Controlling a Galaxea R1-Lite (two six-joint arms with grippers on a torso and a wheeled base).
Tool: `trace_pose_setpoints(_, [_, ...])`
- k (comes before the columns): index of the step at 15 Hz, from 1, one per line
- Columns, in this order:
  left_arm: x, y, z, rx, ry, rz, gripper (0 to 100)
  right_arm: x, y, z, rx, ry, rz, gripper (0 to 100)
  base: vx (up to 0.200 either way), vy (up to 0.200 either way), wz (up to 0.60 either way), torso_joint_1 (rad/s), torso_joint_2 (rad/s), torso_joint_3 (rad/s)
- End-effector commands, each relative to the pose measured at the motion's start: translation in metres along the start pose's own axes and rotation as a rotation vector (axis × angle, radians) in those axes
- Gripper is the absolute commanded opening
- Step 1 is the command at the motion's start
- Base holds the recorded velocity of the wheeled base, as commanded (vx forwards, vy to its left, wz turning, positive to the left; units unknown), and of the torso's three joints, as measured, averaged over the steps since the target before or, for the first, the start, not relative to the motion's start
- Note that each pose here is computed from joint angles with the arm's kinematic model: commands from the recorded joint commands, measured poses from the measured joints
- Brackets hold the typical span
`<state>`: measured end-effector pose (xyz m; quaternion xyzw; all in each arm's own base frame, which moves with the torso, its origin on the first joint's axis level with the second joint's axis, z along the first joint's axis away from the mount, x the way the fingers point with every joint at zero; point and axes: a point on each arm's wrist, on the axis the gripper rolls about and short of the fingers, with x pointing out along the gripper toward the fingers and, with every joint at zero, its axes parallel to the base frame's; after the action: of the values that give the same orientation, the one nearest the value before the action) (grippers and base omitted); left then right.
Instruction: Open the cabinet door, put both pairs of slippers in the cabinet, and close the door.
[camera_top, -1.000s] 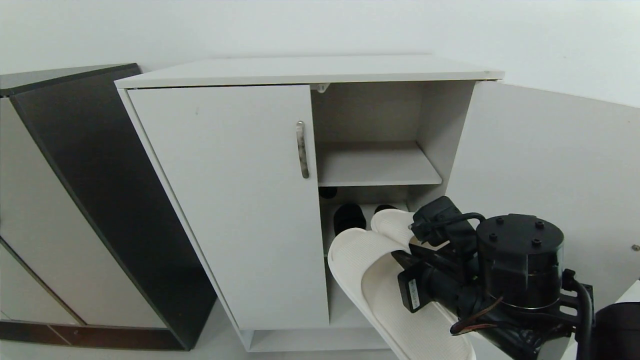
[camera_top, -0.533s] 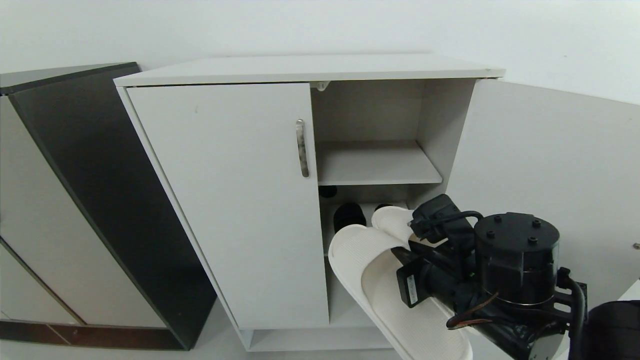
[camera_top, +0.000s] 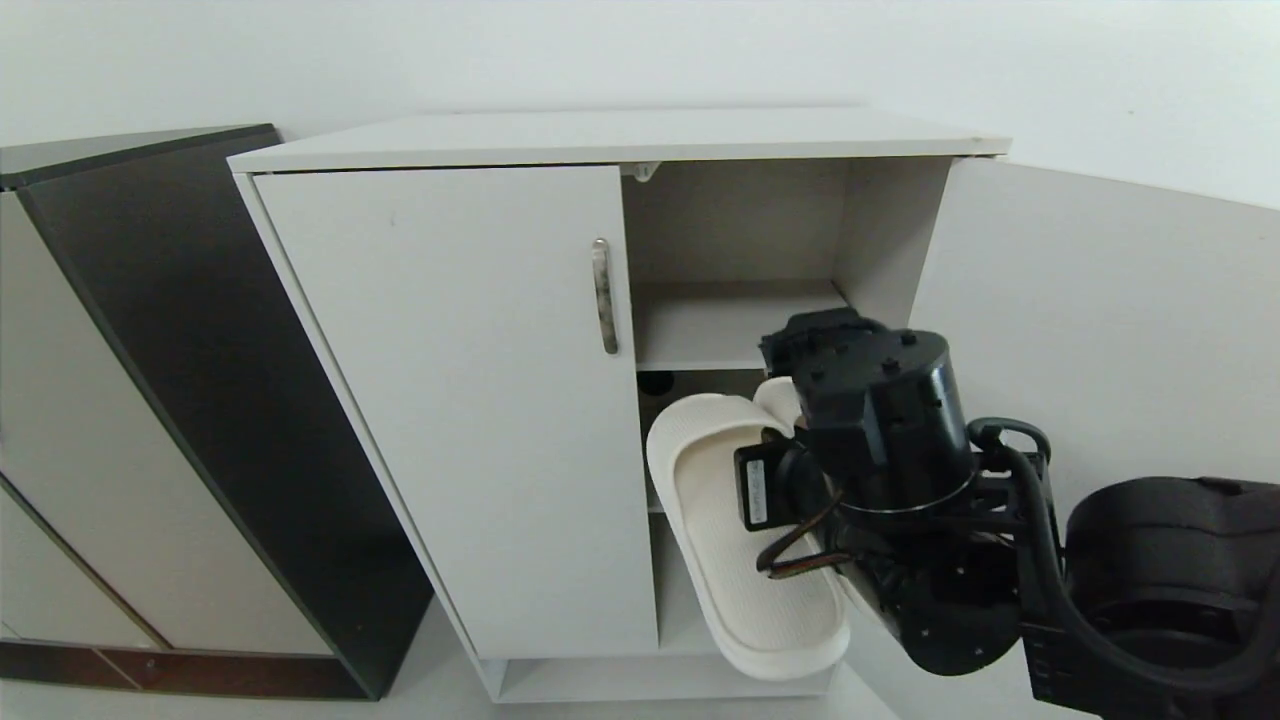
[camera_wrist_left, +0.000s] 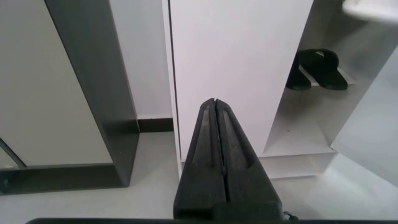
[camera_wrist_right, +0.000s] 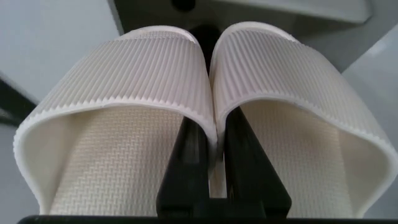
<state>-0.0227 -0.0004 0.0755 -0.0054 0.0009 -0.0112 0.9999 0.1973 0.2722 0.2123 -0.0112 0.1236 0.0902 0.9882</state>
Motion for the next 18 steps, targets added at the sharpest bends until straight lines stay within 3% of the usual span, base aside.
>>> trace_pose_setpoints(1, [0.000, 0.000, 0.000, 0.000, 0.000, -0.001, 0, 0.004, 0.018, 0.017, 0.053, -0.049, -0.054, 0, 0.000, 0.000, 0.00, 0.000, 0.00, 0.000])
trace_pose_setpoints(10, [0.000, 0.000, 0.000, 0.002, 0.000, -0.001, 0, 0.030, 0.005, 0.011, 0.043, -0.038, -0.162, 0, 0.000, 0.000, 0.00, 0.000, 0.00, 0.000])
trace_pose_setpoints(18, [0.000, 0.000, 0.000, 0.002, 0.000, -0.002, 0, 0.032, 0.003, 0.011, 0.049, -0.040, -0.172, 0, 0.200, 0.000, 0.00, 0.000, 0.00, 0.006])
